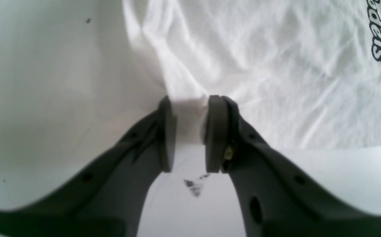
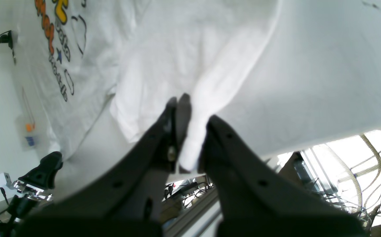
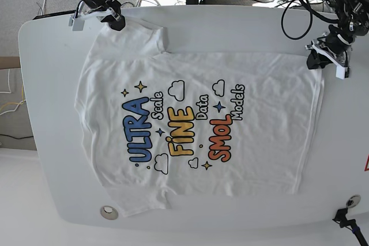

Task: Fold the T-shirt properly
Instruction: 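Close both grippers on the shoulder corners and lift the shirt, then drag the held shoulders across the shirt toward the hem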

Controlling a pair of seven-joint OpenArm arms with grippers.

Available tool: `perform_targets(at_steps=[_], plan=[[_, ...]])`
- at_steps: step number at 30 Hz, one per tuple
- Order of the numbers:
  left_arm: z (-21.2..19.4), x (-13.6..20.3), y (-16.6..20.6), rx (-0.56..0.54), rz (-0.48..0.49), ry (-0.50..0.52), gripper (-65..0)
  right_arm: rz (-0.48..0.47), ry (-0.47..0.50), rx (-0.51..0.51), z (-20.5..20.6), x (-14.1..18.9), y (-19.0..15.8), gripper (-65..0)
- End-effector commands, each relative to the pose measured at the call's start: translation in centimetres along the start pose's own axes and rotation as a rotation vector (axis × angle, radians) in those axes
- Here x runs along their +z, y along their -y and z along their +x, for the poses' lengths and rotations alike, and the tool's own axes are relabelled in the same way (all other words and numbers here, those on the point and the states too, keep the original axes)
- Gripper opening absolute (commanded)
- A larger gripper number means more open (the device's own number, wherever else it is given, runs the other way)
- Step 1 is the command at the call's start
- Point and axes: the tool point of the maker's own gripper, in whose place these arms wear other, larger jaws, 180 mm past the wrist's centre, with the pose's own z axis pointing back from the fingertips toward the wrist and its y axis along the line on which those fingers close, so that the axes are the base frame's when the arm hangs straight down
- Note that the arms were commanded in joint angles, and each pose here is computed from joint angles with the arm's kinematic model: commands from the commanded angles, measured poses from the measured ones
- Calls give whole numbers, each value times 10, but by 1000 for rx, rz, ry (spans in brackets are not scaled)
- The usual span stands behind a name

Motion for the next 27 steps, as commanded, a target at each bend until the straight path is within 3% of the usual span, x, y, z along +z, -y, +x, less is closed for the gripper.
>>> perform_targets(at_steps=[1,4,13,23,27], plan=[[6,3,-5,-21,14,0,-571,19,17,10,5,3,-5,-650],[7,4,-5,-20,15,1,-650,21,18,12,5,3,-6,-650],[-16,14,-10,-23,29,-47,-650,27,14,13,1,13,-10,-650],[-44,78,-8,-173,111,-118,-650,-21,-49,10,-28,44,-1,-650],[-45,94,0,-234,118,-134,-650,7,-63,-88,-36,54,-4,-650]])
